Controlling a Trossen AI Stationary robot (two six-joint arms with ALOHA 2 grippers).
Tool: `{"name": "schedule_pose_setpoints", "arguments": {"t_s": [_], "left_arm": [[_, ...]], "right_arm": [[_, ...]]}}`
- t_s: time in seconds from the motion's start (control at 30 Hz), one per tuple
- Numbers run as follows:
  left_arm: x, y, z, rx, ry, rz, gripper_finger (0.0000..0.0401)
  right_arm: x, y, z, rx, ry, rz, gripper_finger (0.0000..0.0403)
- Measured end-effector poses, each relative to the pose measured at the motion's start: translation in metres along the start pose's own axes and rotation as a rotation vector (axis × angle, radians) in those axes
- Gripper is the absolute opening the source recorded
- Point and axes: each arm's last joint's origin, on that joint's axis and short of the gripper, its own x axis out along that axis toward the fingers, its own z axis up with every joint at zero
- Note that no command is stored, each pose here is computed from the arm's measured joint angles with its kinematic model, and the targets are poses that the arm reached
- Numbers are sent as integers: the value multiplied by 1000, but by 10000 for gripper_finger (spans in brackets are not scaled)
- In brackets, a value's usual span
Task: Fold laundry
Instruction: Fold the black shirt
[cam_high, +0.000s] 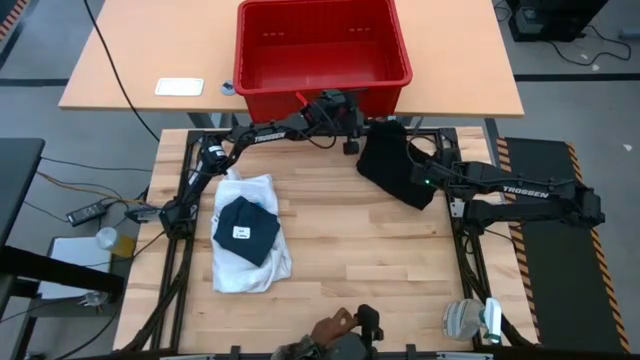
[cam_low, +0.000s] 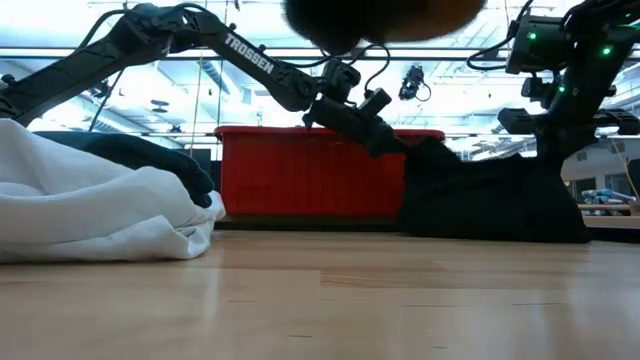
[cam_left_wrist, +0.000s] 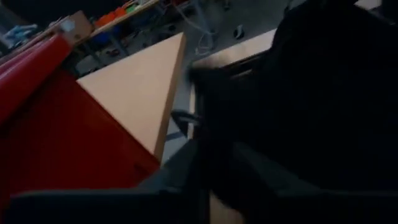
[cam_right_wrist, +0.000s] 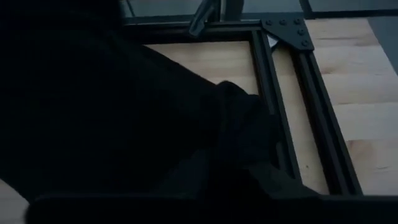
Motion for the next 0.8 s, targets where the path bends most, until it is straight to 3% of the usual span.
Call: {"name": "schedule_pose_setpoints", "arguments": {"t_s": [0.2, 0.33, 0.5, 0.67, 0.8], "left_arm": [[5, -4, -1, -22, -83, -54, 249], [0, -5, 6, -142, -41, -59, 309], [-18, -11, 29, -128, -33, -217, 307], [-9, -63, 28, -85, 143, -377, 286], [-17, -80, 50, -49, 137, -438, 269]], "right_arm": [[0, 2, 0, 17, 20, 24, 145], [0, 2, -2, 12, 63, 44, 194], [-9, 0, 4, 26, 81, 28, 221], [-24, 2, 14, 17, 99, 68, 223], [-36, 13, 19, -63, 34, 171, 220]]}}
